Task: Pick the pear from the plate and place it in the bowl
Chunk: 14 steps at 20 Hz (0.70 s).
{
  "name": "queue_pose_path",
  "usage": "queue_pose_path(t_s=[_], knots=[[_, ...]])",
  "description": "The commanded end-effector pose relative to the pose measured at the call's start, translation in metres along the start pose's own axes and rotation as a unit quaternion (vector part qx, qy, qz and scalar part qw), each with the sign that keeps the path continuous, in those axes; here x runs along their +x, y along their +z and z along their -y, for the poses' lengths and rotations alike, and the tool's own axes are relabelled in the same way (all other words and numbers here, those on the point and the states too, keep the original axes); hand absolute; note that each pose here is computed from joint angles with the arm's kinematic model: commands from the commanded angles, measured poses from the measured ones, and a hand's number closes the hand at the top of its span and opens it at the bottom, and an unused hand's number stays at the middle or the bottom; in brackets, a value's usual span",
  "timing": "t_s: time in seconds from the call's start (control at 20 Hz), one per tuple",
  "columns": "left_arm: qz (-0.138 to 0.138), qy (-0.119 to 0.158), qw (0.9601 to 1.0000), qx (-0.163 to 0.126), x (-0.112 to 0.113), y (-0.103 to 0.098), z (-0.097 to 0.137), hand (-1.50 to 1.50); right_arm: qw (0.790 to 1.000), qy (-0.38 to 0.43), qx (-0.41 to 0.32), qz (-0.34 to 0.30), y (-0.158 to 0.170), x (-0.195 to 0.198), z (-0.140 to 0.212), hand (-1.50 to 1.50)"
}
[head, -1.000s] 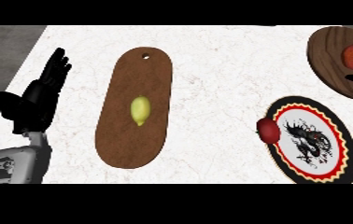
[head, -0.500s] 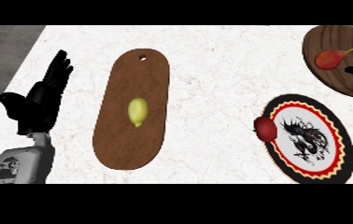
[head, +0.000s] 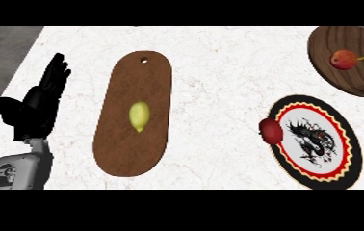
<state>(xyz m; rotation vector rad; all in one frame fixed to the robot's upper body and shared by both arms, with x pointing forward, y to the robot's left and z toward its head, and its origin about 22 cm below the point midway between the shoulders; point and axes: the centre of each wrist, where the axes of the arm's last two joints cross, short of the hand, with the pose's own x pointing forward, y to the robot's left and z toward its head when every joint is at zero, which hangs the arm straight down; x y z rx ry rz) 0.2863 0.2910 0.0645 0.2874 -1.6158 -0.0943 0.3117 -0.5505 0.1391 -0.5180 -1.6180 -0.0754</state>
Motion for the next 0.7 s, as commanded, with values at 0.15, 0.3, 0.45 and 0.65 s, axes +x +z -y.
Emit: queue_pose_path(t_s=[0.15,0.3,0.45,0.65], knots=[[0.007,0.001,1.0000,-0.001,0.009,0.001,0.001,0.00,0.999,-0.040,0.011,-0.007,0.034,-0.008,0.054,-1.50],[-0.002,0.006,1.0000,0.001,0.003,0.000,0.005,0.00,0.997,-0.072,0.028,-0.011,0.047,-0.021,0.061,-1.50],[0.000,0.001,1.0000,0.001,0.000,0.007,-0.005,0.00,0.996,-0.080,0.032,0.011,0.055,-0.027,0.068,-1.50],[-0.004,0.004,0.9999,0.010,-0.002,0.003,0.002,0.00,0.992,-0.114,0.043,0.024,0.059,-0.019,0.080,-1.50]])
